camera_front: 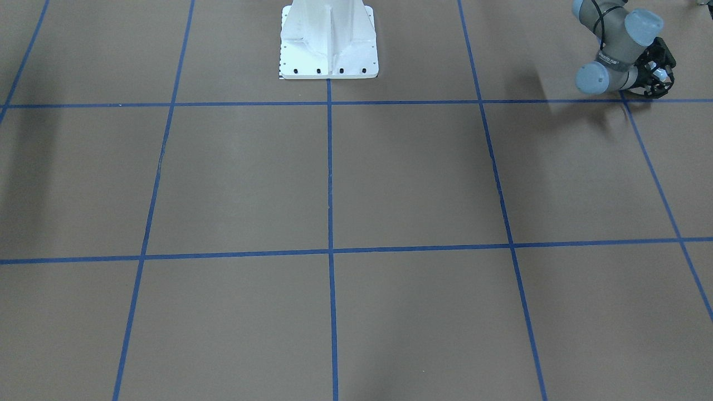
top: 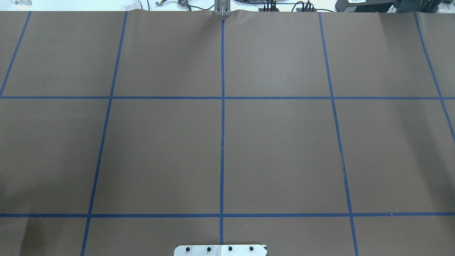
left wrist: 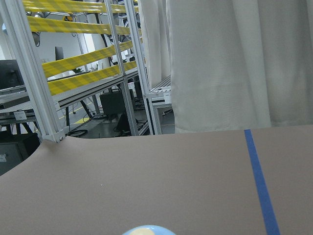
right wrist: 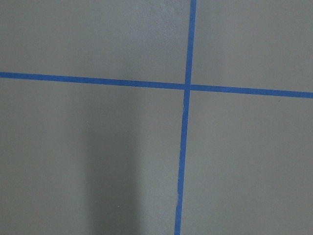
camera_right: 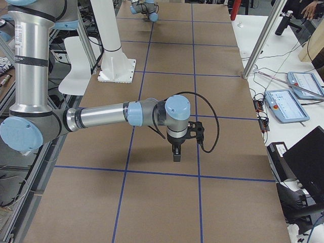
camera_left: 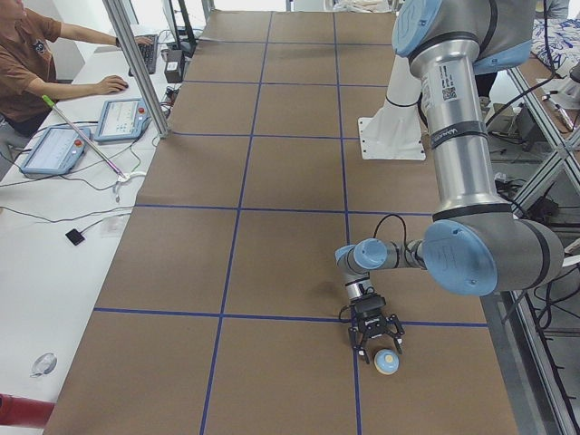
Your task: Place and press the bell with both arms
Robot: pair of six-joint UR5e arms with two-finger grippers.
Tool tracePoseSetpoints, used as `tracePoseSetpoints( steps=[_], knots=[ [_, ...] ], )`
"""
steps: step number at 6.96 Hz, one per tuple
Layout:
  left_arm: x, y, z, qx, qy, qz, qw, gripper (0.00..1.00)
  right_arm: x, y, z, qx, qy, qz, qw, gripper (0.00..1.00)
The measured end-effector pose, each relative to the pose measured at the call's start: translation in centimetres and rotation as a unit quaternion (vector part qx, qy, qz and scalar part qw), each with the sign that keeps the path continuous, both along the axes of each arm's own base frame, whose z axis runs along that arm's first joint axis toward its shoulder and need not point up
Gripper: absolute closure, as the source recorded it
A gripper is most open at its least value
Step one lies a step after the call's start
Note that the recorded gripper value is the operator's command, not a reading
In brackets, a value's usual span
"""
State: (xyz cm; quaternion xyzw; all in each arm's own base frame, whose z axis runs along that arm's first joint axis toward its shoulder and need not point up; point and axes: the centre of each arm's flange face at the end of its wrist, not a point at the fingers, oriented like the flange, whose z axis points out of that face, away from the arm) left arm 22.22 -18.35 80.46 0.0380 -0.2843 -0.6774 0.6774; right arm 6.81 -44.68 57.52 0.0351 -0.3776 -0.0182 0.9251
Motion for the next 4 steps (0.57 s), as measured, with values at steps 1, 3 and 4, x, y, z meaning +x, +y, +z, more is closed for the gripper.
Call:
tracePoseSetpoints(
  steps=[1,3,4],
  knots=[
    [0.51,0.68,-0.04,-0.003,0.000,0.000,1.0000,0.00,0.00,-0.04,-0.05,0.000,0.000,0.000,1.0000,0.00],
    [0.86,1.34,-0.01,-0.005,0.001,0.002,1.0000,0.00,-0.01,-0.06,-0.13,0.001,-0.001,0.000,1.0000,0.00],
    [0.62,1.50,0.11,-0.006,-0.001,0.003,1.0000,0.00,-0.03,-0.13,-0.23,0.002,-0.002,0.000,1.0000,0.00]
  ],
)
